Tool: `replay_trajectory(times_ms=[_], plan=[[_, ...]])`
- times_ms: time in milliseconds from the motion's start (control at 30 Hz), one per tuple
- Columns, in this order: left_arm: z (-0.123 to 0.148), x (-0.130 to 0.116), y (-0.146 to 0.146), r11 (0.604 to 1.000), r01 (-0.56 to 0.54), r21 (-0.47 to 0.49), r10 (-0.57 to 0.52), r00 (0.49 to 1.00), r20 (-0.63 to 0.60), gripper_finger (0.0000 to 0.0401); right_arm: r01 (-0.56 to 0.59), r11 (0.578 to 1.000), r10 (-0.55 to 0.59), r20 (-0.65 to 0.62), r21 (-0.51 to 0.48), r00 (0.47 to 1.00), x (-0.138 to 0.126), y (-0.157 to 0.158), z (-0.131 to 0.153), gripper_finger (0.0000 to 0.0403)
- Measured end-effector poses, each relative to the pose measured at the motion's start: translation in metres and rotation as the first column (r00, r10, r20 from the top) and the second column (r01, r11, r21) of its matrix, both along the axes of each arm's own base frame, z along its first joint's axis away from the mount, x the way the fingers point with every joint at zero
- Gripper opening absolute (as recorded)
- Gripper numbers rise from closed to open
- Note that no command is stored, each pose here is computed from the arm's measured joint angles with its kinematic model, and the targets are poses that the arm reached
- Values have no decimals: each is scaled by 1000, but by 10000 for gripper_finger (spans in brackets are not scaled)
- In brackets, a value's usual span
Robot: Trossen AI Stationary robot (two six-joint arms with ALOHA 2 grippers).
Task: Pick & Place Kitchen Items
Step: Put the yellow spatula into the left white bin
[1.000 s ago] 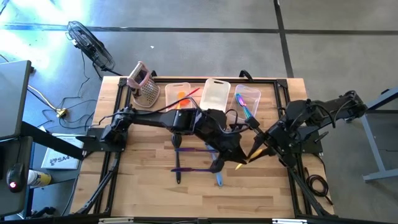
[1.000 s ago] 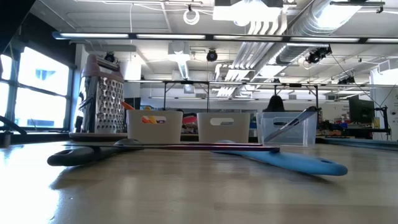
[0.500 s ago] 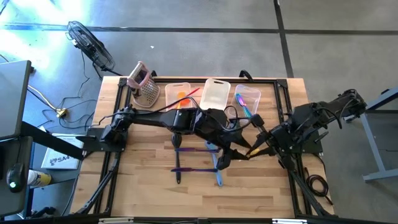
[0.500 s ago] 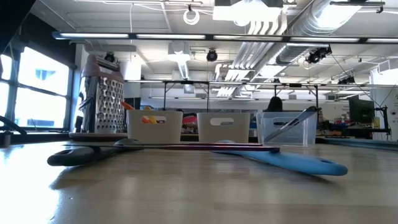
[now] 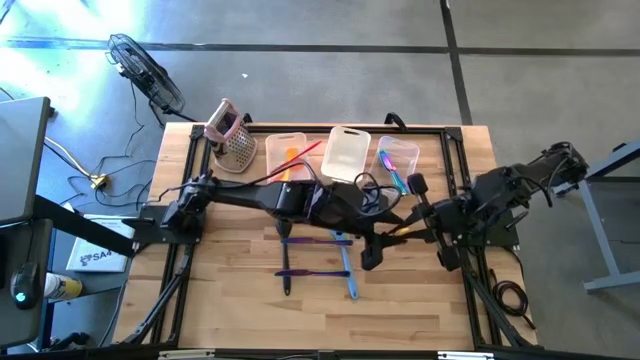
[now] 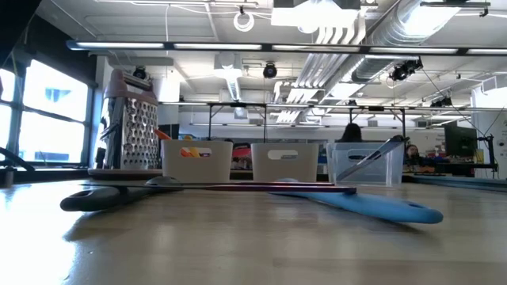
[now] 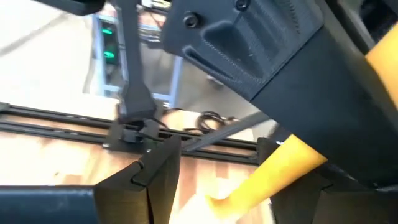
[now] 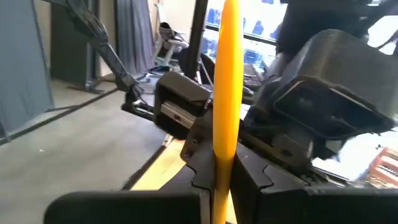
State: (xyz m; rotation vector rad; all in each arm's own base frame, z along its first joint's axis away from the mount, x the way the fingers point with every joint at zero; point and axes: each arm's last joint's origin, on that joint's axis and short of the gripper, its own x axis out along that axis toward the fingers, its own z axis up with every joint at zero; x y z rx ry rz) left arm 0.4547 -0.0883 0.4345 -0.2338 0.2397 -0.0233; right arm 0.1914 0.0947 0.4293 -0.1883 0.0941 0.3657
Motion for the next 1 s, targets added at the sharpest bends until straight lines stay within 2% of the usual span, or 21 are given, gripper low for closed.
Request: replay_trajectory(times_ms=[167, 333, 467, 633, 767, 833, 1000], plan=[[0, -3, -9, 986, -137, 94, 136, 991, 8, 203, 41, 999, -41, 12, -29, 999, -4, 3, 1, 16], [0, -5, -12, 970, -166, 175, 166, 986, 14, 186, 50, 998, -50, 13, -42, 999, -6, 5, 0, 16], [0, -5, -16, 960, -148, 237, 148, 989, 16, 129, 53, 998, -53, 4, -30, 999, -6, 5, 0, 16], [0, -7, -22, 942, -114, 315, 115, 993, 15, 24, 59, 998, -59, -5, -23, 998, -6, 5, -1, 16], [0, -8, -25, 928, -111, 355, 113, 993, 17, 10, 57, 998, -56, -19, 9, 998, -6, 5, -1, 16], [0, -8, -26, 926, -118, 358, 121, 993, 15, 7, 55, 998, -54, -33, 25, 998, -6, 4, -1, 29], [1, -9, -25, 925, -121, 360, 126, 992, 11, 5, 49, 998, -48, -29, 27, 998, -10, 1, 0, 101]])
